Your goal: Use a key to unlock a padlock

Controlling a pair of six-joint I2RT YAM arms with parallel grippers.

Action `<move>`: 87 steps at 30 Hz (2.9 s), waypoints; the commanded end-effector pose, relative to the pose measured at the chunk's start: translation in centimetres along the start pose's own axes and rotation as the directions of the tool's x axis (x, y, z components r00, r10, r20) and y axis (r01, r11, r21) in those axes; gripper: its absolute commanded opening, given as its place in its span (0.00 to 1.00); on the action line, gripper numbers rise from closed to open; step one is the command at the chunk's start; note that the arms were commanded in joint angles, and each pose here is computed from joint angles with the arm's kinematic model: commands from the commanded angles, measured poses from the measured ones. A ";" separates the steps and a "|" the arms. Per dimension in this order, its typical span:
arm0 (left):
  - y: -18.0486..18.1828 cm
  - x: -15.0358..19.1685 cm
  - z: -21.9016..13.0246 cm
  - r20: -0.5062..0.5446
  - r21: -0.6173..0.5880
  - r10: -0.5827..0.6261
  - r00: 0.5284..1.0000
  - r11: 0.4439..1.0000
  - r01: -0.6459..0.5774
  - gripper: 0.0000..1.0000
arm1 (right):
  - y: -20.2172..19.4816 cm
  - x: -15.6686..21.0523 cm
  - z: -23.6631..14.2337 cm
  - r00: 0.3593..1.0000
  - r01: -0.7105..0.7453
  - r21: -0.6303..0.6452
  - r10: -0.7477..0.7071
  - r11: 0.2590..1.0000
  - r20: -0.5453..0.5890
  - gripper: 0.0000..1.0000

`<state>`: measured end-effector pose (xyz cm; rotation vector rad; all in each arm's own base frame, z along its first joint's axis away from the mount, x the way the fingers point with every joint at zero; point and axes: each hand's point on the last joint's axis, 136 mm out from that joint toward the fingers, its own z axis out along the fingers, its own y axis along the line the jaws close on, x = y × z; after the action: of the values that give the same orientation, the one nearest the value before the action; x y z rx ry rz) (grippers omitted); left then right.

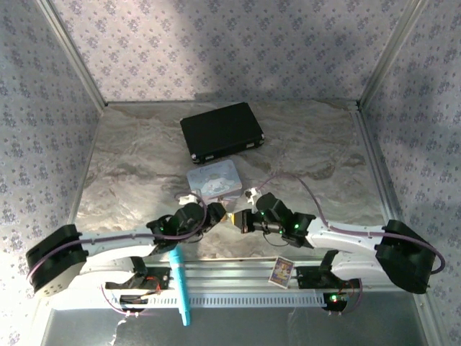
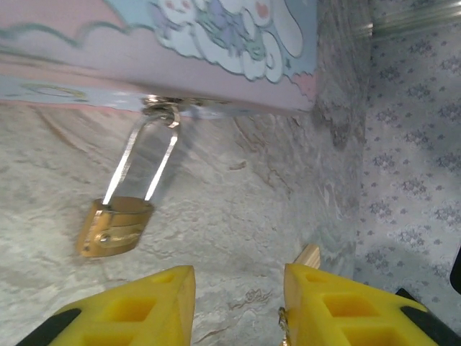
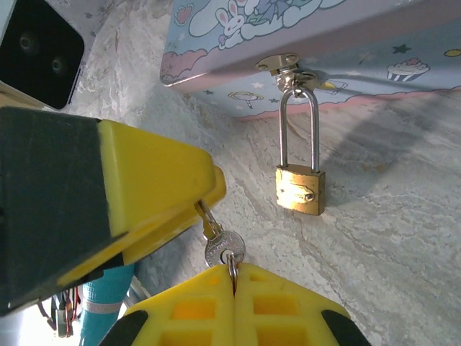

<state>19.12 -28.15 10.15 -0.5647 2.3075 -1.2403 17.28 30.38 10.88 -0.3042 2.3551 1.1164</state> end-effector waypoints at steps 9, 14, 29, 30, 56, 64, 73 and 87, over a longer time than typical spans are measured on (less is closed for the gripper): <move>-4.2 1.0 1.3 -0.046 0.118 -0.017 0.999 0.993 0.023 0.01 | 0.5 -0.1 -0.8 1.000 -0.020 -0.057 0.020 0.998 0.010 0.00; -3.8 0.9 1.3 -0.038 0.102 -0.009 0.999 0.995 0.013 0.00 | 0.4 0.0 -1.0 1.000 -0.020 -0.061 0.020 0.998 0.008 0.00; -11.7 -0.5 -2.3 0.048 0.363 0.215 0.975 0.906 -0.217 0.00 | 5.4 -6.9 -6.9 0.993 0.068 -0.470 -0.016 0.880 0.113 0.46; -11.9 -0.6 -2.5 0.052 0.370 0.217 0.975 0.902 -0.221 0.00 | 5.5 -6.9 -6.9 0.993 0.067 -0.475 -0.014 0.877 0.114 0.44; -13.3 0.3 -2.0 0.008 0.451 0.153 0.988 0.881 -0.140 0.00 | 5.0 -6.3 -6.8 0.988 0.085 -0.483 -0.011 0.871 0.155 0.24; -13.5 0.5 -1.8 0.002 0.450 0.164 0.986 0.881 -0.148 0.00 | 5.1 -6.6 -7.0 0.984 0.095 -0.485 -0.007 0.869 0.180 0.18; -12.9 1.2 -1.1 -0.019 0.419 0.188 0.982 0.893 -0.163 0.06 | 4.1 -6.6 -6.5 0.984 0.070 -0.456 0.015 0.887 0.180 0.00; -3.0 -4.9 -3.6 0.180 -0.174 0.314 0.932 0.943 -0.284 0.88 | -3.5 -3.6 -3.5 0.997 -0.014 -0.044 0.017 0.999 0.073 0.00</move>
<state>21.32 -28.03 18.45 -0.3488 2.1312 -1.1241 19.81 26.77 15.08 -0.3015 2.1644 1.3446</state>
